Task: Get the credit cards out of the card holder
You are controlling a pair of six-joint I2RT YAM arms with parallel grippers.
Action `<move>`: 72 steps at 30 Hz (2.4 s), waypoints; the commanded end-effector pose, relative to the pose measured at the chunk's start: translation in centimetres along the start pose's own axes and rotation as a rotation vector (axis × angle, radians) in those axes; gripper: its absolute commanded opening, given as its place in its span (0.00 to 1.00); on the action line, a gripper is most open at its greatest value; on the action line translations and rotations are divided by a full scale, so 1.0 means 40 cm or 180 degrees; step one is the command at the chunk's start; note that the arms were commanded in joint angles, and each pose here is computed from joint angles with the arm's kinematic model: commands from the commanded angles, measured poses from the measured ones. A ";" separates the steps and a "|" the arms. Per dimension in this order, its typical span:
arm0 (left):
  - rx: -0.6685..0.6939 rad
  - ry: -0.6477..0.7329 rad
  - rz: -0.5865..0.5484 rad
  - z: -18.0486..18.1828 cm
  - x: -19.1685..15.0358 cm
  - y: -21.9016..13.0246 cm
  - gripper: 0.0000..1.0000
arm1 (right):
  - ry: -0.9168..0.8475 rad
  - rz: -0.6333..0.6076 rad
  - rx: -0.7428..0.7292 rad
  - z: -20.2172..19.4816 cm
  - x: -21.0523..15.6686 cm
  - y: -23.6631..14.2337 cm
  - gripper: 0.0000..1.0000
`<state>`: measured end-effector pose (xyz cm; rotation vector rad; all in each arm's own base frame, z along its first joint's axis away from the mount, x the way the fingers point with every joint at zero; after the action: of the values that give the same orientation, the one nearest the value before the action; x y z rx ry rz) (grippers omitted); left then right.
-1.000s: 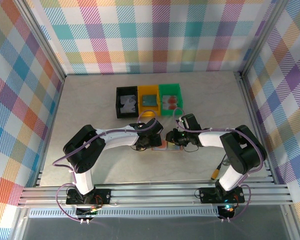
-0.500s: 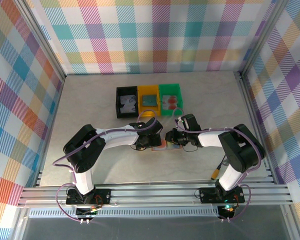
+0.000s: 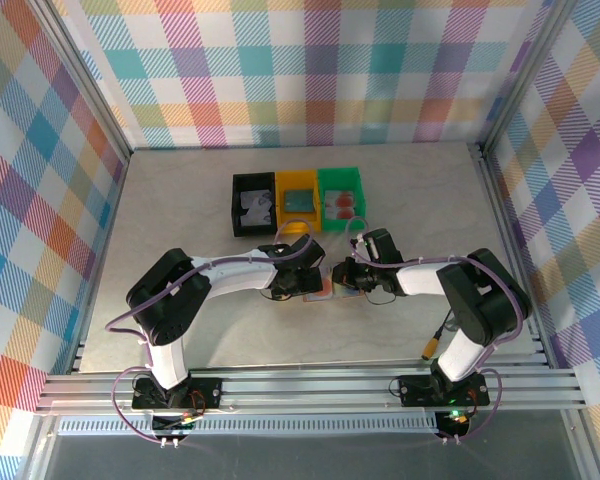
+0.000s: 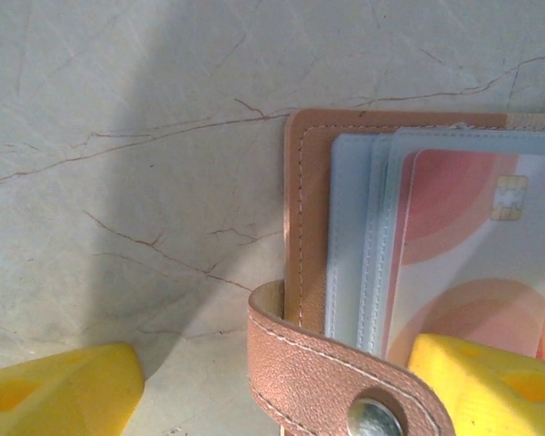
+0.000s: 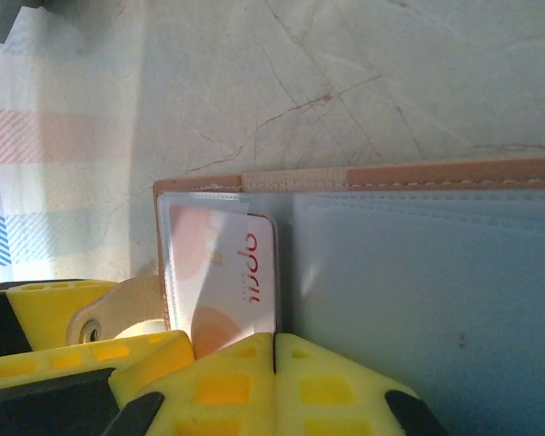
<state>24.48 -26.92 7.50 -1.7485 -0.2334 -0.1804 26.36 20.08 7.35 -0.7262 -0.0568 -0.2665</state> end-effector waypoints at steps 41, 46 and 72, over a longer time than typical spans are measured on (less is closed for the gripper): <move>-0.0295 -0.0038 0.0935 0.033 -0.140 0.149 0.82 | -0.0003 0.0005 -0.0158 0.005 0.008 -0.012 0.19; -0.0290 -0.0030 0.0957 0.032 -0.142 0.155 0.82 | -0.0009 0.0047 -0.0094 -0.002 0.005 0.002 0.19; -0.0357 0.0007 0.1038 0.026 -0.148 0.173 0.81 | -0.0100 0.0165 0.0384 0.017 -0.018 0.012 0.15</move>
<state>24.50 -26.63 7.35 -1.7797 -0.2204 -0.1803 26.45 20.38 7.26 -0.6737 -0.0783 -0.2523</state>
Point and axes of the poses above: each hand's point on the last joint's axis, 136 mm out from that joint toward the fingers, its own y axis out along the fingers, its own z axis along the line the jaws close on, x = y × z, the point moved 7 cm from there along -y, back along the fingers, and after that the axes turned 6 degrees about y, right-handed, at the moved point
